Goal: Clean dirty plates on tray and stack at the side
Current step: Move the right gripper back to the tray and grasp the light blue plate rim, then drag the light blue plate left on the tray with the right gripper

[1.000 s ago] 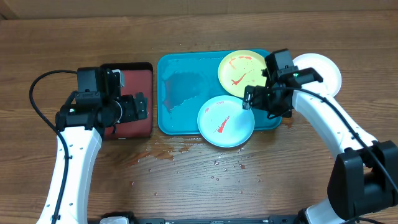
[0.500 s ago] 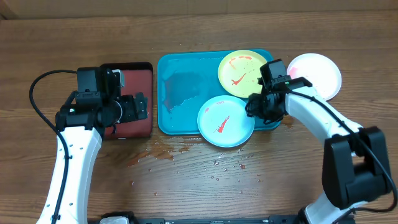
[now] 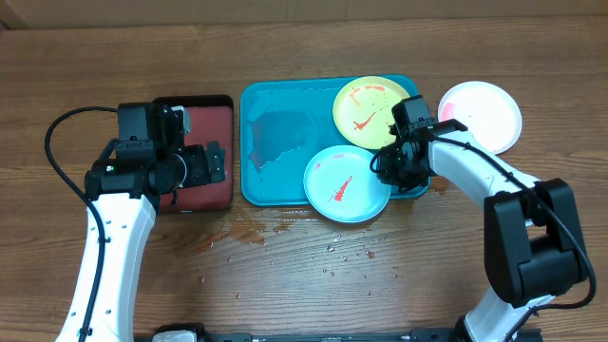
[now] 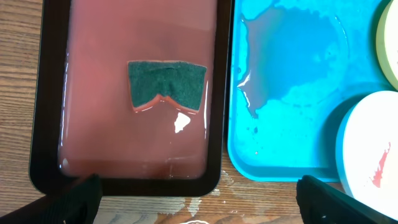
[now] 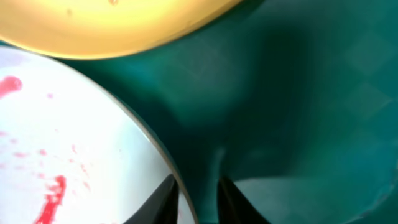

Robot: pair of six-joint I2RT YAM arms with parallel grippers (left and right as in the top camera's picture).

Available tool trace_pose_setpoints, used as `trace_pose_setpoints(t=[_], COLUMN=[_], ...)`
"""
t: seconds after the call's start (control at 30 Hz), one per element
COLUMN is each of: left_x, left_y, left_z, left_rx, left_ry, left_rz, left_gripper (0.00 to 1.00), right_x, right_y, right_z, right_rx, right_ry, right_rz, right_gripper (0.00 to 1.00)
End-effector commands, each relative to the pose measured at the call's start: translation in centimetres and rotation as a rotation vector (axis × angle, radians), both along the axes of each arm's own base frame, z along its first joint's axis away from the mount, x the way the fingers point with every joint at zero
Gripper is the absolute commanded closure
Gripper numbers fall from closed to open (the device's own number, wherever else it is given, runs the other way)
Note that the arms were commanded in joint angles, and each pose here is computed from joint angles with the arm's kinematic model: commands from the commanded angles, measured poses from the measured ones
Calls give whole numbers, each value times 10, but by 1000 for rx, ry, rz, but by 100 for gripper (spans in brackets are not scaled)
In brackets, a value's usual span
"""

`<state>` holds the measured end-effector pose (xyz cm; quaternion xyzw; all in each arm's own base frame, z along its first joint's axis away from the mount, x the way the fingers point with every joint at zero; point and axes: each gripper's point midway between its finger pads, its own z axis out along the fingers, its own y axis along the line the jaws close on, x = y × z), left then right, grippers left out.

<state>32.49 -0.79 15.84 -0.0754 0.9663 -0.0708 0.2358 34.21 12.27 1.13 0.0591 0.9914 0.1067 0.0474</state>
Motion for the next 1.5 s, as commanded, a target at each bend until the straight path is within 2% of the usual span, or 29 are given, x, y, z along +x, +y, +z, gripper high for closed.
trace_pose_setpoints(t=[0.0,0.03,0.23,0.5,0.63,0.97,1.13,1.47], left_x=[3,3,3,3,3,3,3,3], left_y=[-4,-4,-4,-4,-4,-4,-4,-4], left_z=[13,13,13,13,13,13,13,13], left_rx=[0,0,1,0,0,-4,-8,-20], left_ry=[-41,-41,-41,-41,-42,-40,-39,-37], left_rz=[-30,-30,-30,-30,-30,-22,-15,7], left_gripper=[0,0,0,0,0,0,0,0], right_x=[-6,-6,-1,24,32,57,65,56], right_y=[11,14,31,63,89,102,102,115], right_z=[-2,-1,7,28,35,39,43,42], right_rx=[54,72,168,309,341,237,253,259], right_ry=[19,20,9,-56,-121,-268,-289,-264], right_rz=[32,35,33,-45,-5,-171,-235,-297], right_gripper=[91,96,96,96,96,96,96,96])
